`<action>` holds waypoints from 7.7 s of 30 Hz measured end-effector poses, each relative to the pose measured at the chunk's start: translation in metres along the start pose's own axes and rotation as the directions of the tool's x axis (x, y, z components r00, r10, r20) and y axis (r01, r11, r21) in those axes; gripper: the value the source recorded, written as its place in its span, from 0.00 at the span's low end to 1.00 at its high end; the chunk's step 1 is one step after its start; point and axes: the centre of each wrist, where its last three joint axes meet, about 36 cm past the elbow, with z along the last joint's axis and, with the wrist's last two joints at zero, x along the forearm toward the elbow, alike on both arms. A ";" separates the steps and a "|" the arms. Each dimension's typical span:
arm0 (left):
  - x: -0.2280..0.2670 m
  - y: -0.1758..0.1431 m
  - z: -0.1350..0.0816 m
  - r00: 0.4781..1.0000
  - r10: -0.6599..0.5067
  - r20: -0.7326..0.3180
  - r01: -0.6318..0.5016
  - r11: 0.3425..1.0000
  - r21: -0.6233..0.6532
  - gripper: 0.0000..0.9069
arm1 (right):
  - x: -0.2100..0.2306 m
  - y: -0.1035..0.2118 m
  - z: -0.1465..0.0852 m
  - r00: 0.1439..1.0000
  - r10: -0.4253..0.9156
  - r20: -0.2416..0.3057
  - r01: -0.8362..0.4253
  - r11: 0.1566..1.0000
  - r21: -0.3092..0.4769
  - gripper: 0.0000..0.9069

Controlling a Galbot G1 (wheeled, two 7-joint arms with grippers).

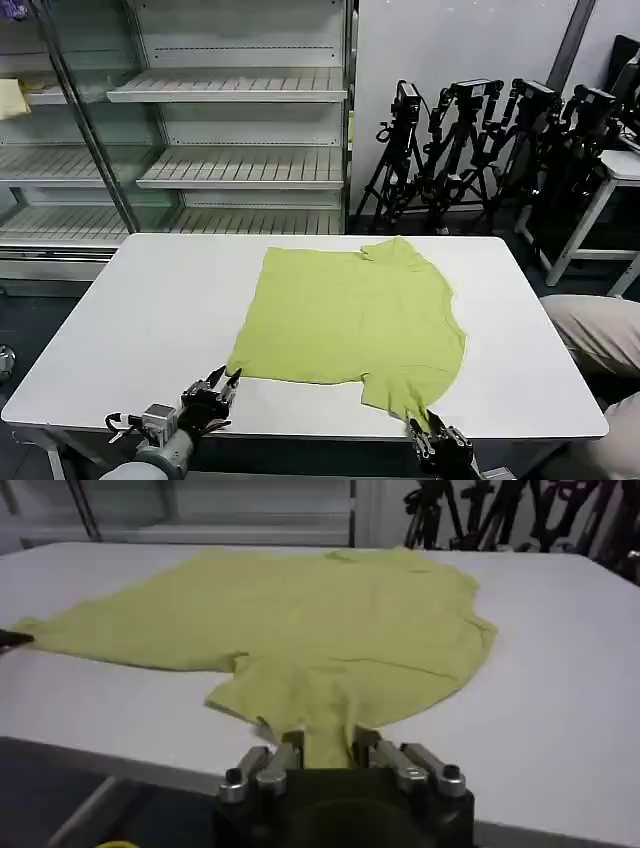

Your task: Fold and organize the clothes.

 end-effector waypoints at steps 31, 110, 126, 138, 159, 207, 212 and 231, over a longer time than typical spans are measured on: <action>-0.047 0.004 -0.046 0.986 0.061 0.156 -0.073 0.995 0.070 0.01 | -0.059 -0.053 -0.078 0.983 0.037 0.182 -0.042 0.999 0.020 0.00; -0.097 0.022 -0.044 0.999 0.022 0.050 -0.022 1.000 0.010 0.11 | -0.087 -0.097 -0.054 0.989 0.131 0.071 -0.133 0.991 0.017 0.00; -0.096 0.023 -0.041 0.999 0.029 0.035 -0.029 1.000 -0.001 0.02 | -0.082 -0.101 -0.050 0.990 0.128 0.056 -0.128 0.992 0.004 0.00; -0.097 0.023 -0.039 0.999 0.029 0.030 -0.029 1.000 -0.006 0.02 | -0.079 -0.104 -0.049 0.990 0.132 0.055 -0.132 0.991 0.002 0.00; -0.093 0.022 -0.040 0.999 0.032 0.033 -0.032 0.999 -0.010 0.02 | -0.070 -0.099 -0.066 0.981 0.156 0.112 -0.162 0.986 0.045 1.00; -0.020 0.003 -0.018 0.998 0.052 0.028 -0.052 0.999 -0.015 0.02 | -0.022 -0.079 -0.035 0.996 0.088 0.016 -0.089 0.995 0.033 0.00; -0.002 0.003 -0.007 0.999 0.042 0.014 -0.042 0.999 -0.012 0.02 | -0.009 -0.069 -0.031 0.997 0.078 0.003 -0.078 0.996 0.046 0.00; 0.032 0.015 0.004 1.000 0.017 -0.003 -0.017 1.000 -0.009 0.02 | 0.011 -0.063 -0.027 0.998 0.068 -0.012 -0.067 0.994 0.084 0.00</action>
